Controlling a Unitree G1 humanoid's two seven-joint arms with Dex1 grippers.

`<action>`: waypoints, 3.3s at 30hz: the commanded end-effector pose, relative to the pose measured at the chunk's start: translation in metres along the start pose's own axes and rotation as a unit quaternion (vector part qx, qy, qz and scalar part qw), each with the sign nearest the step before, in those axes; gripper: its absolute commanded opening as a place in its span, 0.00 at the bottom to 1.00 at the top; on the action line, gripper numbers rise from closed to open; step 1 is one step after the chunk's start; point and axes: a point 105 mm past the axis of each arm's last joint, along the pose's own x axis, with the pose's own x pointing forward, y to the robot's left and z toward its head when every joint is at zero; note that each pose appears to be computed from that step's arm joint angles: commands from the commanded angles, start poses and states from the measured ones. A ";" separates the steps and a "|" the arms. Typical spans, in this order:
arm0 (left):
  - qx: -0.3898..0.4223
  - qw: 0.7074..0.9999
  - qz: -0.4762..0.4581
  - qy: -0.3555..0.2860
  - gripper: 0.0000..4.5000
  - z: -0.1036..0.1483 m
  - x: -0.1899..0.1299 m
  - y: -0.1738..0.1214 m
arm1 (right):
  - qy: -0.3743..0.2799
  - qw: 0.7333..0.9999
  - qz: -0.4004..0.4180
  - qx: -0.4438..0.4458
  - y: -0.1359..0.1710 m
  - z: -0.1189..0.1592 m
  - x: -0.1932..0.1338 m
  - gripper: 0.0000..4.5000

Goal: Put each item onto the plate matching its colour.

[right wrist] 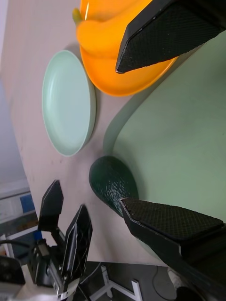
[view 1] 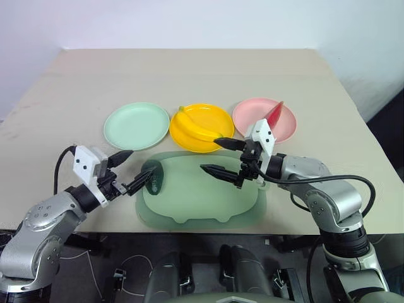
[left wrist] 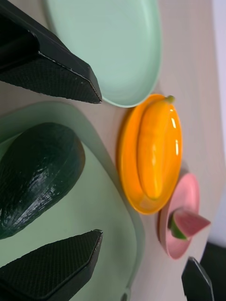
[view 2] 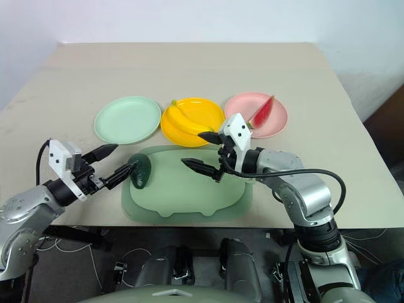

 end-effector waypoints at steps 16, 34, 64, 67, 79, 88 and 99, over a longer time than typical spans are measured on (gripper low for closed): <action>-0.040 0.995 0.012 0.086 1.00 -0.045 0.036 -0.002 | -0.005 0.998 -0.050 -0.028 -0.012 0.005 -0.009 1.00; -0.033 0.998 -0.013 0.061 0.62 -0.024 0.047 -0.011 | 0.005 0.998 -0.055 -0.030 -0.007 -0.001 -0.008 1.00; -0.033 0.961 0.276 -0.008 0.78 -0.004 0.108 0.132 | 0.002 0.998 -0.052 -0.043 -0.016 -0.010 0.002 1.00; -0.025 0.961 0.275 -0.013 0.98 -0.003 0.107 0.133 | 0.002 0.998 -0.055 -0.043 -0.017 -0.010 0.000 1.00; 0.070 0.970 0.205 -0.107 0.99 0.056 0.065 0.101 | -0.009 0.998 -0.042 -0.048 -0.009 0.001 0.008 1.00; 0.111 0.982 0.068 -0.137 0.99 0.049 -0.005 0.059 | -0.085 0.993 -0.071 -0.029 -0.010 0.021 -0.009 1.00; 0.077 0.990 -0.077 -0.089 0.99 0.016 -0.034 0.029 | -0.070 0.995 -0.071 -0.007 -0.008 0.008 -0.030 1.00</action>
